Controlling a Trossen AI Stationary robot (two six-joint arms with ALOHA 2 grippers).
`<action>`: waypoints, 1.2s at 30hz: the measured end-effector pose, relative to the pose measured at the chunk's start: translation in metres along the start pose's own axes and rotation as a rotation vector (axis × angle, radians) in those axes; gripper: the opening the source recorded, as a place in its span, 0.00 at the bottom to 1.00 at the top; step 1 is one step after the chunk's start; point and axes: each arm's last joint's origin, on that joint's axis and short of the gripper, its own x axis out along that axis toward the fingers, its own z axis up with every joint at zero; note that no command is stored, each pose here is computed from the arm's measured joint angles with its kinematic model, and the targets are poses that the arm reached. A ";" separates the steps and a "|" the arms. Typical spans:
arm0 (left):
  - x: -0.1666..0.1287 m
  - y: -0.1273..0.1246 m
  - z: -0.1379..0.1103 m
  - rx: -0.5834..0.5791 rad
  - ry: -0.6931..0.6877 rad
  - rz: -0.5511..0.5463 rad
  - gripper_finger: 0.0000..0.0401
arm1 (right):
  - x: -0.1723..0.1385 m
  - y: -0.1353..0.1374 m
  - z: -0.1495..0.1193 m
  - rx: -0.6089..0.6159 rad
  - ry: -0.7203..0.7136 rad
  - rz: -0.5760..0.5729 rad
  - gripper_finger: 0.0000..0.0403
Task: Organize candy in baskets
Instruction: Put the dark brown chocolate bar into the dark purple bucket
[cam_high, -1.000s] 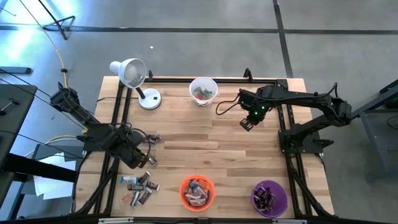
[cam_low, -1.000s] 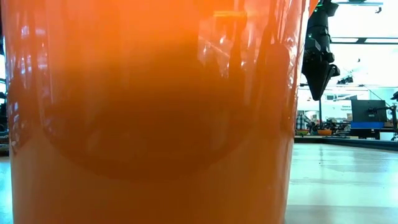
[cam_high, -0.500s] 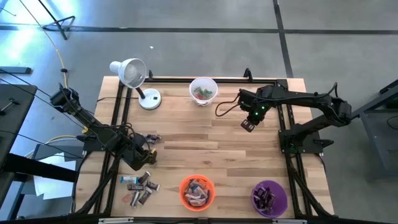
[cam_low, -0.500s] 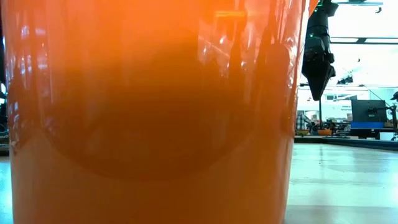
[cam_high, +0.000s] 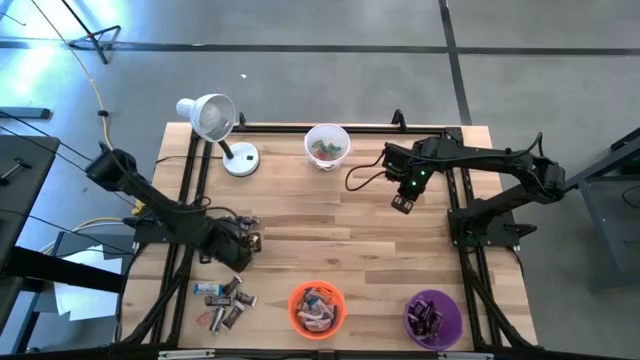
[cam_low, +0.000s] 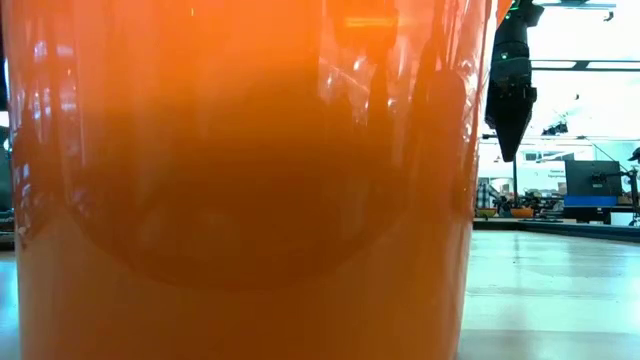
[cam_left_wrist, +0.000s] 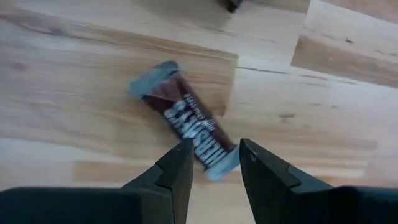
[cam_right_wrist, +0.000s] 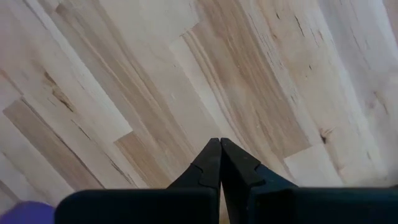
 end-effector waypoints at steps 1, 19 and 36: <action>0.003 -0.002 -0.001 -0.008 -0.001 0.001 0.29 | 0.000 0.000 0.000 -0.014 0.000 0.000 0.00; 0.036 -0.003 -0.010 -0.039 0.056 0.254 0.29 | 0.000 0.000 0.000 -0.140 0.003 0.000 0.00; 0.047 -0.002 -0.009 -0.004 -0.009 0.296 0.18 | 0.000 0.000 0.000 -0.131 0.003 0.000 0.00</action>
